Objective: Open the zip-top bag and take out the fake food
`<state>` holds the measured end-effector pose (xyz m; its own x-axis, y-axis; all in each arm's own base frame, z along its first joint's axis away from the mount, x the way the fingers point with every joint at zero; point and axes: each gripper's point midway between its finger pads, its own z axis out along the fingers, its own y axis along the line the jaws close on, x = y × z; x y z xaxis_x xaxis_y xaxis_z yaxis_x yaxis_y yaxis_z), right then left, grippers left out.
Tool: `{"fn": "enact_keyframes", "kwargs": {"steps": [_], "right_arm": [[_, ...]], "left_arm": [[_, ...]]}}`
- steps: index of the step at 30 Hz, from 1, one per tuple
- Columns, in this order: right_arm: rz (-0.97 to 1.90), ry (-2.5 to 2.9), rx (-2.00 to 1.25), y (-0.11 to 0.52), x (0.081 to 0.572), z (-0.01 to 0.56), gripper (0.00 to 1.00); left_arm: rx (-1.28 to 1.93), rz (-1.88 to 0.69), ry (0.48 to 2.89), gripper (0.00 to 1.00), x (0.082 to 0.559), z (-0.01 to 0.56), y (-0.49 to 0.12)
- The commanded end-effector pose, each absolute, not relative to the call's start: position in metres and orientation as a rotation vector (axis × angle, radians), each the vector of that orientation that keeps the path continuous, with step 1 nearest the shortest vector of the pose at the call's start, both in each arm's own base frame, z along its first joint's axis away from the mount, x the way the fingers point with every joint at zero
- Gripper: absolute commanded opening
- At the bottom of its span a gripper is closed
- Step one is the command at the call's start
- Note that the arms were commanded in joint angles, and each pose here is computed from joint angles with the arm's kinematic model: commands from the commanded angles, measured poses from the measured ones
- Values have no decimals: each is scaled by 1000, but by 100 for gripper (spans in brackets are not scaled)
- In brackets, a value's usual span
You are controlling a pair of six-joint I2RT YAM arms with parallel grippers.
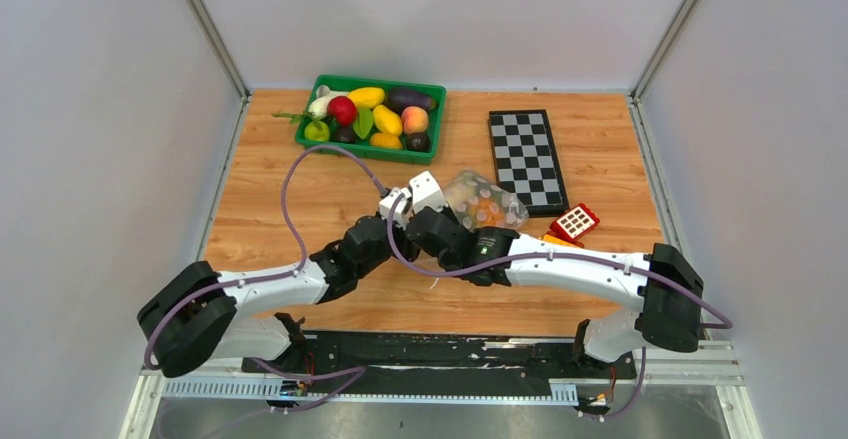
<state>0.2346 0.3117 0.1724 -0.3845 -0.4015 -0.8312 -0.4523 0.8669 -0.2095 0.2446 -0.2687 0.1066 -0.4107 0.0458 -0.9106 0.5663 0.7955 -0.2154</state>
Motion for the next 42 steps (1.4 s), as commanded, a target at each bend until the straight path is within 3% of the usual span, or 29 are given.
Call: {"fn": "enact_keyframes", "kwargs": {"steps": [1,16,35,42], "right_arm": [[173,2002,-604,327,234,197,0],[327,2026,-717,352,217,198,0],[203,2048,-514,334,235,180,0],[237,2062,-511,340,233,174,0]], "left_arm": [[360,-582,1788,56,270,129,-273],[127,-578,1793,80,302,90,-284],[-213,-846,1988,81,271,103,-288],[-316,-1022,2066,73,264,101,-315]]}}
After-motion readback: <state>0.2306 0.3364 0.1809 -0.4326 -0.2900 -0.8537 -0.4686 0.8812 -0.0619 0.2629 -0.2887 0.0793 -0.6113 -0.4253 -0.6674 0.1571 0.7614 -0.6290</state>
